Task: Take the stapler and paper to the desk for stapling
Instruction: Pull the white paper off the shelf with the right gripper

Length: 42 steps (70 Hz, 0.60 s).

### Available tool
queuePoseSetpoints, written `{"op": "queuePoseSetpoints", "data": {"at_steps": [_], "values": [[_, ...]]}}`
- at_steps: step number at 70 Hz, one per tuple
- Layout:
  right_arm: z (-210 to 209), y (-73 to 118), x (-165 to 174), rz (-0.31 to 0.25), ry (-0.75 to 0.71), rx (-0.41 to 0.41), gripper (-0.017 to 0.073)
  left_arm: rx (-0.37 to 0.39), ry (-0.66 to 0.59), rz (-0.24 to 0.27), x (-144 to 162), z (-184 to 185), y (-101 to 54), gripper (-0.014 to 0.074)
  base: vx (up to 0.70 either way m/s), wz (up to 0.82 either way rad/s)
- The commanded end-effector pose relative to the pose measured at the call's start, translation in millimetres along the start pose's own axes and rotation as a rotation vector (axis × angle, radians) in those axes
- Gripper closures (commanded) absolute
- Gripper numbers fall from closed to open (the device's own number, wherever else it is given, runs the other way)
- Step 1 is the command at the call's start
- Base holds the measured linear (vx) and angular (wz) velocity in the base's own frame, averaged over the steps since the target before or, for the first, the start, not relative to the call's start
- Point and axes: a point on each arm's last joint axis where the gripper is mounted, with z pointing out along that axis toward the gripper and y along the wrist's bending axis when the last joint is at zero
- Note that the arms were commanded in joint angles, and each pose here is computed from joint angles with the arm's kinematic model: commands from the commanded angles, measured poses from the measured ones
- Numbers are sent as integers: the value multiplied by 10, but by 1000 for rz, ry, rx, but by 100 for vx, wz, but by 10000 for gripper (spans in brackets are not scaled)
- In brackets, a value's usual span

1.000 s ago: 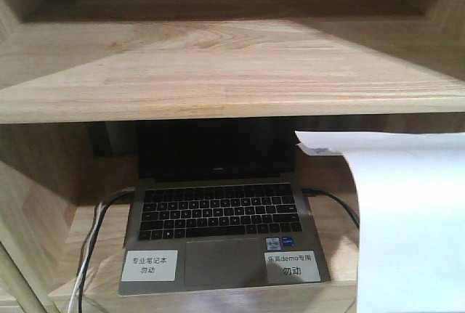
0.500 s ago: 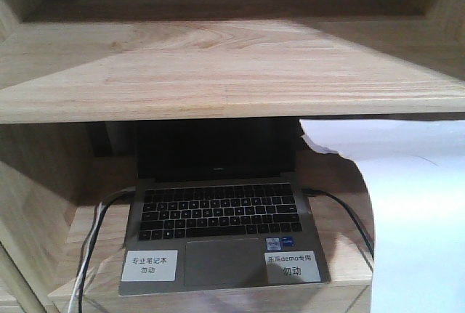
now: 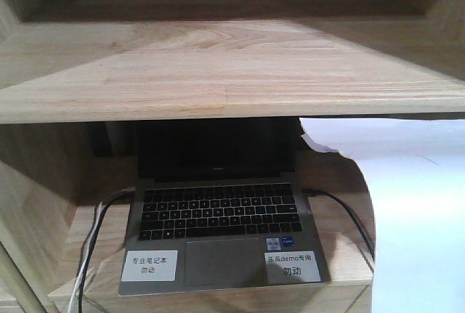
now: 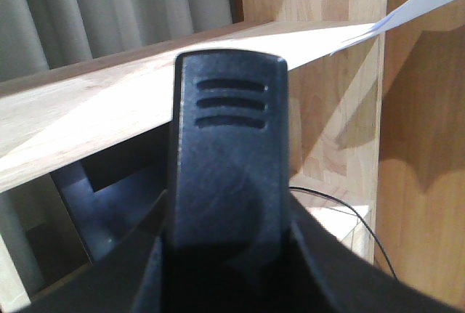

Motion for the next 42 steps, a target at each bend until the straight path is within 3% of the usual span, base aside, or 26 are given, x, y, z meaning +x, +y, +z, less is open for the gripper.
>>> {"op": "queuePoseSetpoints", "data": {"at_steps": [1,42], "values": [[55,94,-23,-16,-14,-80,562,-8,-128,-12,-179,-23,21,599,0,0],[55,94,-23,-20,-15,-80,562,-8,-128,-12,-179,-23,21,599,0,0]]}}
